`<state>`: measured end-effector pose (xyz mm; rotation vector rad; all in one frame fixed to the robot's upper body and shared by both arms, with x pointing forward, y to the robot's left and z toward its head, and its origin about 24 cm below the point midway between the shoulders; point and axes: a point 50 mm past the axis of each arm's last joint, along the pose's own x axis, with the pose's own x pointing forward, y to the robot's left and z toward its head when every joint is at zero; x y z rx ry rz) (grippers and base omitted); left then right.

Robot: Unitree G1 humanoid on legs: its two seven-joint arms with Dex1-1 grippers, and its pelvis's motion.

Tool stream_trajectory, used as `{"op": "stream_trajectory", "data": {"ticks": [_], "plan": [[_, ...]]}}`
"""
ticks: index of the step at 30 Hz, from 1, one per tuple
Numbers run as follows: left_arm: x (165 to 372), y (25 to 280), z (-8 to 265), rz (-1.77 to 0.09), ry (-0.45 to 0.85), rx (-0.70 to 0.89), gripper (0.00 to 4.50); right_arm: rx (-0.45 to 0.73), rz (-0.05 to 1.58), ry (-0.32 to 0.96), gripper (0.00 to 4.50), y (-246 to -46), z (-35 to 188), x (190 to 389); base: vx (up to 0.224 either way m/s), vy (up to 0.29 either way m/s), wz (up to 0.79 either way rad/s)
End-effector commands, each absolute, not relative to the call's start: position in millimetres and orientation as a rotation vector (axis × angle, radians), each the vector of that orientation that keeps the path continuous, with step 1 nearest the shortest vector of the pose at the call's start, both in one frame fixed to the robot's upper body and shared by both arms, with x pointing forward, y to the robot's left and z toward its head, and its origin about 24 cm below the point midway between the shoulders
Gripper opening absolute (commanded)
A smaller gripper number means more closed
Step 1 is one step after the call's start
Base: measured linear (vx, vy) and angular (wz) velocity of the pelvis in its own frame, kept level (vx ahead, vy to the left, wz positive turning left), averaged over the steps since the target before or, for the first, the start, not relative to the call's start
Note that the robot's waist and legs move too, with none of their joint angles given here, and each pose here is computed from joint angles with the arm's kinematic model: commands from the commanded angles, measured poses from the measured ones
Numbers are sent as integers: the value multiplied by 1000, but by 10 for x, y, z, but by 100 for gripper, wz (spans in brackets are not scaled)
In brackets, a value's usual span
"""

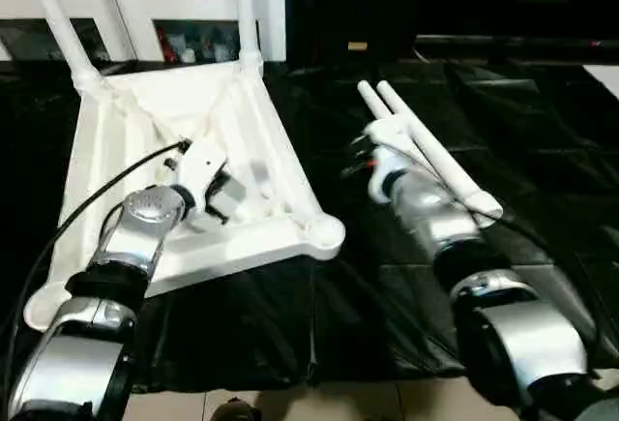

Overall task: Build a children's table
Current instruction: Rotate table base, then pick table leg

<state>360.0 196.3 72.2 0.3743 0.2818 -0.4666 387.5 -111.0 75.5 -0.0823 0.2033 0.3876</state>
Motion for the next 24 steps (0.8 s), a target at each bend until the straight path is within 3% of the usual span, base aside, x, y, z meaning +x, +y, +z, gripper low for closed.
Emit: {"op": "stream_trajectory", "data": {"ticks": [1, 8, 12, 23, 24], "plan": [[3548, 1815, 912, -600, 175, 293, 0, -90, 293, 229, 39, -1332, 803, 3918, 0, 0, 0], [3351, 1527, 1200, -888, 89, 277, 52, -156, 219, 307, 87, -1681, 857, 3964, 0, 0, 0], [3254, 1447, 1271, -982, 90, 292, 96, -152, 181, 346, 132, -1780, 852, 3974, 0, 0, 0], [3035, 1575, 1258, -1031, 198, 330, 171, -206, 118, 447, 207, -1895, 776, 3959, 0, 0, 0], [3017, 1580, 1257, -1037, 207, 332, 191, -210, 115, 454, 233, -1904, 770, 3956, 0, 0, 0]]}}
